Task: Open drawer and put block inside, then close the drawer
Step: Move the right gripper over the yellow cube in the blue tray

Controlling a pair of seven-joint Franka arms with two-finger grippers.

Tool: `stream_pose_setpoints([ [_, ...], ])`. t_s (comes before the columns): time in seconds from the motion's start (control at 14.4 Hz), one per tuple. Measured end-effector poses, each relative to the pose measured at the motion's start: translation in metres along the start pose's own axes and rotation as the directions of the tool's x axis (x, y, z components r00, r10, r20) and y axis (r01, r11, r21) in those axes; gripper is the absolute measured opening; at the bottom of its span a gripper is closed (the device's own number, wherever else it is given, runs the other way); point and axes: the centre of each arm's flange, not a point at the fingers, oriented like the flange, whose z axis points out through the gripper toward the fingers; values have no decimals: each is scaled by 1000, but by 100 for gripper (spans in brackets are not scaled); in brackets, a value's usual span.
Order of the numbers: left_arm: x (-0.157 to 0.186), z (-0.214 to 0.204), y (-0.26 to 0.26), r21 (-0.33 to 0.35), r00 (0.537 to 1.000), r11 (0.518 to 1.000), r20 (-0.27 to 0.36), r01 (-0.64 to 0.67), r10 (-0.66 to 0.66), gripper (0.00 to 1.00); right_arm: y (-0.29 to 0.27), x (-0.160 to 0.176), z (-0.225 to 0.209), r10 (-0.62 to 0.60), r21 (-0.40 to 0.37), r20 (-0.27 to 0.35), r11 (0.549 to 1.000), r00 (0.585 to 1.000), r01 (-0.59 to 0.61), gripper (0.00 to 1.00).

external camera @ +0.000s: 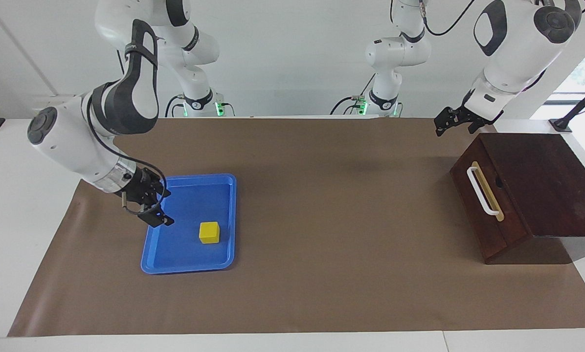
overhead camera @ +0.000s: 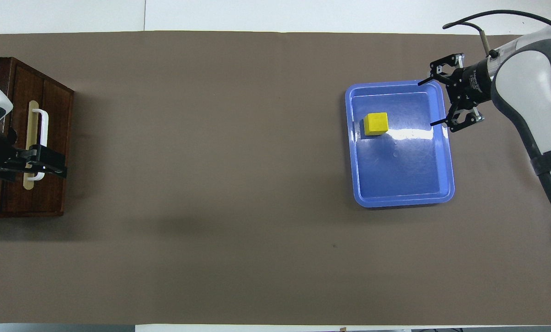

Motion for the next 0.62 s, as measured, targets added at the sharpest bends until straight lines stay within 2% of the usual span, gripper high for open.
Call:
stream_pose_setpoints([
  [0.21, 0, 0, 0, 0, 1000, 1000, 0, 0, 0, 100, -3, 31, 32, 132, 9, 121, 991, 984, -134, 100],
  [0.62, 0, -5, 3, 4, 1000, 1000, -19, -5, 5, 100, 5, 38, 61, 208, -21, 201, 978, 957, -208, 100],
])
